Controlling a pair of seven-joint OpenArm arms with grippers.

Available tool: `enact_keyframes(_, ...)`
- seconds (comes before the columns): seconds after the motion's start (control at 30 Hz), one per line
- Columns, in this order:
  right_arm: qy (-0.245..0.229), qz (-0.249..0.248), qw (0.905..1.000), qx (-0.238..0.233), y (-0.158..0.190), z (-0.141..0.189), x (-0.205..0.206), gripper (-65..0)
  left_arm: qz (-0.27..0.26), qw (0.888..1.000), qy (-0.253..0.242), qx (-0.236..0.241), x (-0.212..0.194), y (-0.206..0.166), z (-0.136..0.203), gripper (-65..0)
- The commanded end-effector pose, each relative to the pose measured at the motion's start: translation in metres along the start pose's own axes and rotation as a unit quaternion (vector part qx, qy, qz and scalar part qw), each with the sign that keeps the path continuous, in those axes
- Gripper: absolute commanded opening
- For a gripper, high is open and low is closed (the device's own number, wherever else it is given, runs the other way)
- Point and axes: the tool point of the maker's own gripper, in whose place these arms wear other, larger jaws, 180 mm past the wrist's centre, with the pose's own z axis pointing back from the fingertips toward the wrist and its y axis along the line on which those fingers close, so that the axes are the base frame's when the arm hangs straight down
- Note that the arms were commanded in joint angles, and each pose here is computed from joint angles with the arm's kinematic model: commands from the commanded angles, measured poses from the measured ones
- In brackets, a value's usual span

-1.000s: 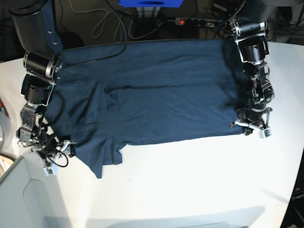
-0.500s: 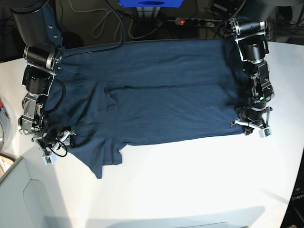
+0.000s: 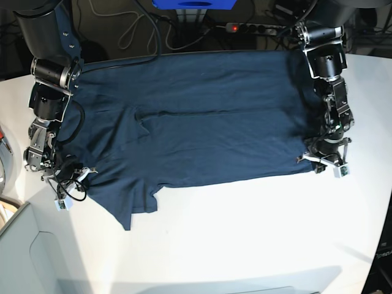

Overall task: Fold the T-shirt properly
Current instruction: 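Grasp the hem corners of the shirt with both grippers, then lift the hem and fold it over toward the shoulder edge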

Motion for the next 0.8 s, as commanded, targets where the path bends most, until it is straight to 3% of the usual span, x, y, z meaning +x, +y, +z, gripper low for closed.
enact_keyframes(0.0, -0.026, 0.006, 0.9996, -0.012, -0.011, 0.007, 0.025, -64.8, -0.008, 1.000, -0.024, -0.003, 0.017, 0.000, 0.004, -65.0)
enact_keyframes(0.2, -0.059, 0.052, 0.9960, -0.042, -0.016, 0.031, 0.037, -64.8, -0.028, 0.997, -0.074, -0.024, 0.041, -0.021, 0.027, -65.0)
enact_keyframes(0.53, -0.084, 0.134, 0.9859, -0.055, 0.014, 0.079, 0.019, -64.8, -0.074, 0.989, -0.124, -0.042, 0.055, -0.035, 0.079, -65.0)
enact_keyframes(0.77, -0.063, 0.155, 0.9838, -0.064, 0.012, 0.113, -0.018, -64.8, -0.043, 0.987, -0.154, -0.016, 0.057, -0.022, 0.113, -65.0)
